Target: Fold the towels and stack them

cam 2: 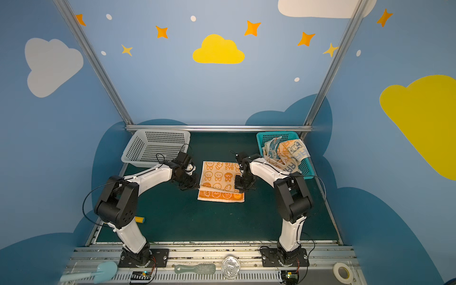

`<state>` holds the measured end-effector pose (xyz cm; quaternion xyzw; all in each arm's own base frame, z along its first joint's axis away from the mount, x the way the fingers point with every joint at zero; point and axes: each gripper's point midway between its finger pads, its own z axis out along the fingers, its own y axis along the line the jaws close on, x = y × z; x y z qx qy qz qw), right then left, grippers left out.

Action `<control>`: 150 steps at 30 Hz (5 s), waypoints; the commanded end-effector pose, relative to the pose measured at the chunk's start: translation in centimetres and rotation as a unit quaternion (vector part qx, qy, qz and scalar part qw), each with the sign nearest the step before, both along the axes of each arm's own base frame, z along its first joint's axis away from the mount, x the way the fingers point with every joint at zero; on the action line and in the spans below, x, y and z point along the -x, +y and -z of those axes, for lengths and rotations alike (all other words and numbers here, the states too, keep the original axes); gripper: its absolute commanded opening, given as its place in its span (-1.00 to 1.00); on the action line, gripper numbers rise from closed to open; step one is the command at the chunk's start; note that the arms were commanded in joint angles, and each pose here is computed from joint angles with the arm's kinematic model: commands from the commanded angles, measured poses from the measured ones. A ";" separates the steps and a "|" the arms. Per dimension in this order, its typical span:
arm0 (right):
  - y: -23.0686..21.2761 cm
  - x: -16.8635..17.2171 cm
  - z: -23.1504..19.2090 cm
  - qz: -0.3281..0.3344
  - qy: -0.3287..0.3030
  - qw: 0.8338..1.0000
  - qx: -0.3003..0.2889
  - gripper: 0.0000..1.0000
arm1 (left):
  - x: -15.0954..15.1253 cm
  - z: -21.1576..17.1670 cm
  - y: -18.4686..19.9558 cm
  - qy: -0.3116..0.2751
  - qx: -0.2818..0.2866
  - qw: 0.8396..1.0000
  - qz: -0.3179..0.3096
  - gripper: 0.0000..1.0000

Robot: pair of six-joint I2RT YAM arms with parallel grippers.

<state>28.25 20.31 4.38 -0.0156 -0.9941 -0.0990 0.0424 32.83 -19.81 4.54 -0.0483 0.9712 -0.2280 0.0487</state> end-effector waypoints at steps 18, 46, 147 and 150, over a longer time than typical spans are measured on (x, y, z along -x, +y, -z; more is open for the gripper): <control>0.6 -8.3 -1.2 0.019 -0.034 0.999 -0.026 -1.00 | -8.8 -3.0 0.2 -0.059 -0.034 0.998 -0.010 -0.94; 0.9 -1.5 3.1 0.009 0.017 1.000 0.011 -1.00 | -1.4 0.7 0.6 -0.020 -0.031 0.999 -0.006 -0.94; 2.5 -11.7 -7.8 0.052 -0.096 0.988 -0.111 0.92 | -10.8 -8.6 -5.3 -0.088 0.110 0.989 -0.049 0.99; 3.5 -14.4 -6.9 0.072 -0.099 0.982 -0.144 0.92 | -13.0 -7.3 -5.8 -0.081 0.118 0.988 -0.060 0.99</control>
